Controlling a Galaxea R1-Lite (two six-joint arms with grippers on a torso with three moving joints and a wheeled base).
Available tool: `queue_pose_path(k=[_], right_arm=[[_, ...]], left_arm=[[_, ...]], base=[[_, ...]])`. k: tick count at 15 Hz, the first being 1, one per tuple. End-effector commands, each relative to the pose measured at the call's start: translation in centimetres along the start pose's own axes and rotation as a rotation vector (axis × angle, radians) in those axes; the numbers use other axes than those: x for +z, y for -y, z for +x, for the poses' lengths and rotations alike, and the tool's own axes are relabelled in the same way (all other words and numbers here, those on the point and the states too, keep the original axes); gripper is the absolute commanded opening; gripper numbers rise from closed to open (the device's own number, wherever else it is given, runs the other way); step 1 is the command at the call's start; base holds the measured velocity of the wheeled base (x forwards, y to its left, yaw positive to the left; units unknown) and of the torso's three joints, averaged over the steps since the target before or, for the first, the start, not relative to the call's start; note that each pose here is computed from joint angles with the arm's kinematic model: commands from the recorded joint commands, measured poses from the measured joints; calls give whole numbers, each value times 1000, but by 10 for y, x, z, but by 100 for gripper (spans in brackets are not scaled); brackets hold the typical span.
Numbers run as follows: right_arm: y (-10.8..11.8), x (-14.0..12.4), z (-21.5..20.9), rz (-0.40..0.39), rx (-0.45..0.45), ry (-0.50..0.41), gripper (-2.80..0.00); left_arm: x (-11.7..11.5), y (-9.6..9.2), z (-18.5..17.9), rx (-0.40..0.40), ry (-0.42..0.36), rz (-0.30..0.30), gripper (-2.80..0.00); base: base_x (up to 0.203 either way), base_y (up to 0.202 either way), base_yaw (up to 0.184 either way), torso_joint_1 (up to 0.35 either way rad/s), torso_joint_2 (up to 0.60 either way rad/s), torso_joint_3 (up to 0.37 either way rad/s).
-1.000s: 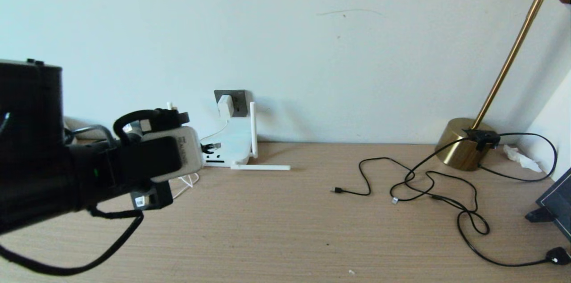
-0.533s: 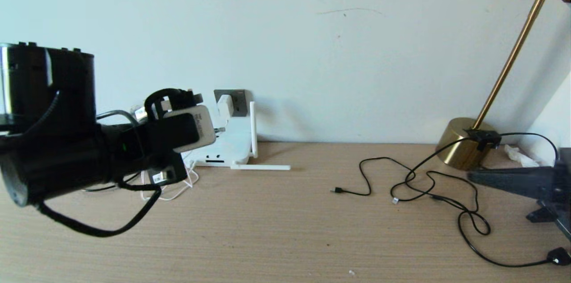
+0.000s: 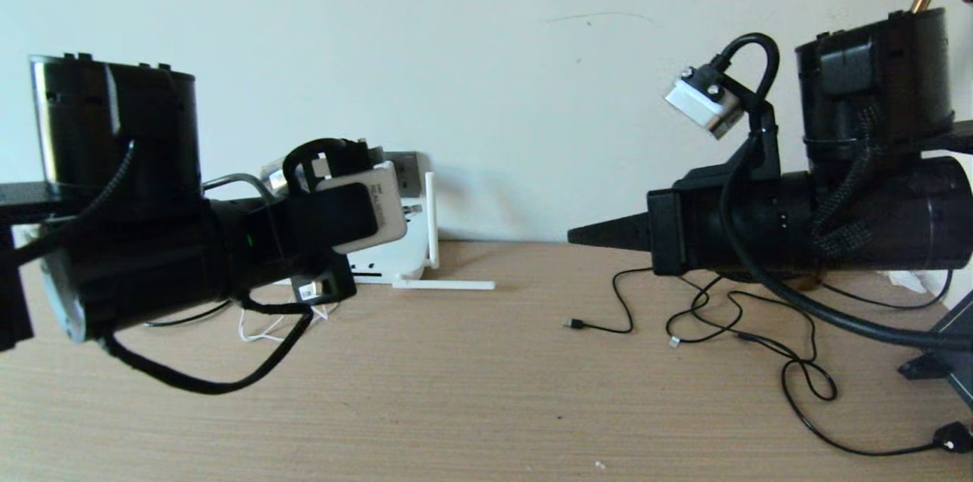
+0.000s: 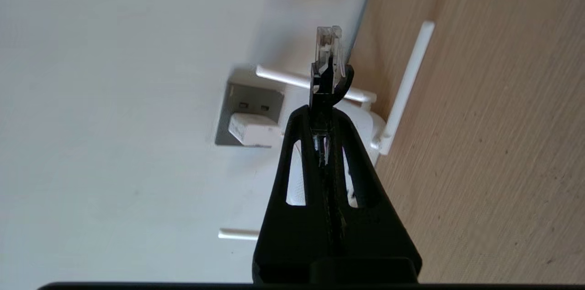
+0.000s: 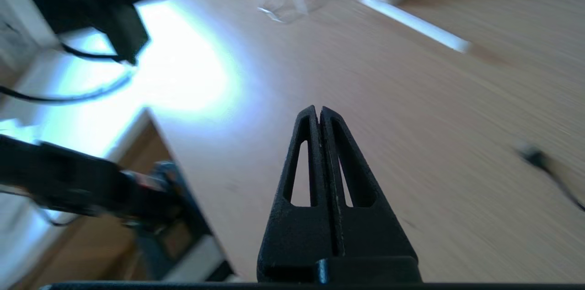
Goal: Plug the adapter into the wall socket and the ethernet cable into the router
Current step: Hand it to the other hand
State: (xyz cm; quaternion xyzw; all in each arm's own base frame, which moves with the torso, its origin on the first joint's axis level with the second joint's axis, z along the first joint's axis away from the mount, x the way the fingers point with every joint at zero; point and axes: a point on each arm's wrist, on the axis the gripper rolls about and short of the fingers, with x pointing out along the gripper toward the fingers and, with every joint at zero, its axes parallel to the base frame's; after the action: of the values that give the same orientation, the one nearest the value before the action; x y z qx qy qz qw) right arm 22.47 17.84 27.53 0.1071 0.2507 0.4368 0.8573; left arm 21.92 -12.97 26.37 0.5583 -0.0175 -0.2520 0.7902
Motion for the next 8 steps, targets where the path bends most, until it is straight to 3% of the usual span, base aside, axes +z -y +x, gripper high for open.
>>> queue_pose_path(k=[1,6,7,8], right_arm=[[-5,2,15,4,28,-16,-280],[-7,3,11,-15,32,-7,-280],[-10,4,6,-20,37,4,0],[-11,6,4,-28,43,24,0]], left_arm=[[1,1,2,1,5,7,-280],[19,7,9,-52,124,20,-280],[23,6,13,-56,146,22,-280],[27,6,15,-57,157,24,-280]], base=[[0,0,0,0,0,0],[0,0,0,0,0,0],[0,0,0,0,0,0],[0,0,0,0,0,0]])
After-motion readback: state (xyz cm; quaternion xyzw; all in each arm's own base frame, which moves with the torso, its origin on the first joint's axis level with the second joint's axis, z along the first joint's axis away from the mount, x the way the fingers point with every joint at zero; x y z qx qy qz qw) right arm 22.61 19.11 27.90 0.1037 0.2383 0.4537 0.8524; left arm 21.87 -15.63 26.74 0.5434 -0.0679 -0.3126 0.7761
